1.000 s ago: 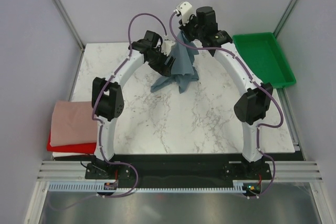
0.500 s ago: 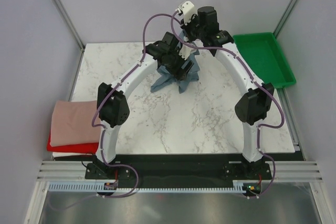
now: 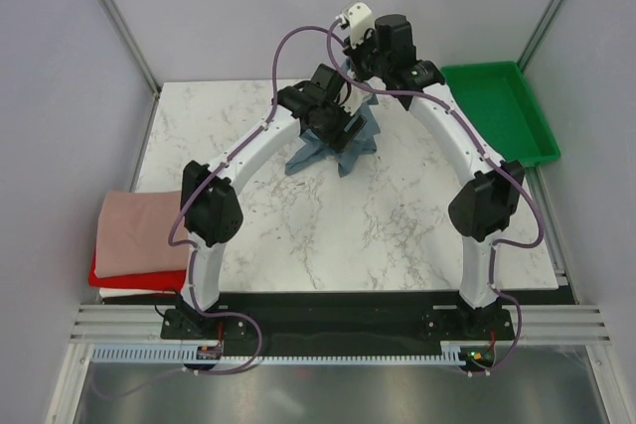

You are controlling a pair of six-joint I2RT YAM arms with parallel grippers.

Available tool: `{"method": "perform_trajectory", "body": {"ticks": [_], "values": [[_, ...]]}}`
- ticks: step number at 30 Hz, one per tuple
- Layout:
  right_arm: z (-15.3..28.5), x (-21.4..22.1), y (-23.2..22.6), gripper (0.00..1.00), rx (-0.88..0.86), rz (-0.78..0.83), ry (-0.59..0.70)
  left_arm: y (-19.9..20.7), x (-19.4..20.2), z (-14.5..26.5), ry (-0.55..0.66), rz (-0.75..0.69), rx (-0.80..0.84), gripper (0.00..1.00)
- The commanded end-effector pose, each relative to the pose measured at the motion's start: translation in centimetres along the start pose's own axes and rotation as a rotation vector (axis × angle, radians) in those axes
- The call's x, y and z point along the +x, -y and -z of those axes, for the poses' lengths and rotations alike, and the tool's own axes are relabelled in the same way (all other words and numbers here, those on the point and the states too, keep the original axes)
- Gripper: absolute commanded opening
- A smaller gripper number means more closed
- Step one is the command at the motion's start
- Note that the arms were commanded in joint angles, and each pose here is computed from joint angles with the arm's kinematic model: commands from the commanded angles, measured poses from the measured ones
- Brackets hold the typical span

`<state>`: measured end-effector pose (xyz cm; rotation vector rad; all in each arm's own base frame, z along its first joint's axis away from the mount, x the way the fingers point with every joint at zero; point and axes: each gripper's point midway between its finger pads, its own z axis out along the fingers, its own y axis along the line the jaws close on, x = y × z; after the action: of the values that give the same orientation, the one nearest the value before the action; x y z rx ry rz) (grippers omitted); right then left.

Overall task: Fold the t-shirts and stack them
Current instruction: Move the tshirt to the center of the board, then flatten the tshirt out

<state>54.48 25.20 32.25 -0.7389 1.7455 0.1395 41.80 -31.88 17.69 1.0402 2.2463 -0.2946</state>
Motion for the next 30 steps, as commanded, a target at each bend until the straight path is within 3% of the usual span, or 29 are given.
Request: {"method": "perform_trajectory", "body": {"ticks": [1, 4, 5, 9, 11, 13, 14, 18, 24, 30], "values": [[2.2, -2.2, -3.6, 0.0, -0.112, -0.069, 0.06, 1.1, -3.8, 7.0, 0.172, -0.089, -0.053, 0.8], [1.5, -0.2, -4.7, 0.0, -0.147, -0.071, 0.018, -1.4, 0.7, 8.8, 0.115, -0.044, -0.091, 0.8], [1.2, -0.3, -4.7, 0.0, -0.154, -0.069, 0.025, -2.8, 3.8, 8.2, 0.056, -0.01, -0.109, 0.8], [-2.8, 0.5, -7.6, 0.0, -0.236, -0.077, 0.023, -6.1, 8.1, 11.2, 0.048, 0.075, -0.183, 0.8], [-3.7, -1.4, -9.1, 0.01, -0.275, -0.068, 0.072, -7.6, 10.0, 12.0, 0.039, 0.113, -0.218, 0.8], [-5.4, -0.5, -11.9, 0.17, -0.318, -0.055, 0.064, -8.4, 10.3, 13.2, 0.068, 0.129, -0.255, 0.8], [-6.2, 0.0, -12.2, 0.4, -0.306, -0.061, 0.056, -8.9, 10.5, 13.7, 0.073, 0.136, -0.275, 0.8], [-6.2, 0.5, -9.4, 0.52, -0.182, -0.076, 0.03, -9.6, 10.9, 14.5, 0.066, 0.137, -0.317, 0.81], [-2.6, 5.4, -2.1, 0.51, -0.084, -0.187, -0.083, -9.6, 10.6, 14.0, 0.074, 0.132, -0.304, 0.8], [-1.6, 16.6, -3.5, 0.44, -0.176, -0.03, -0.369, -10.0, 9.4, 13.0, 0.084, 0.136, -0.284, 0.8]]}}
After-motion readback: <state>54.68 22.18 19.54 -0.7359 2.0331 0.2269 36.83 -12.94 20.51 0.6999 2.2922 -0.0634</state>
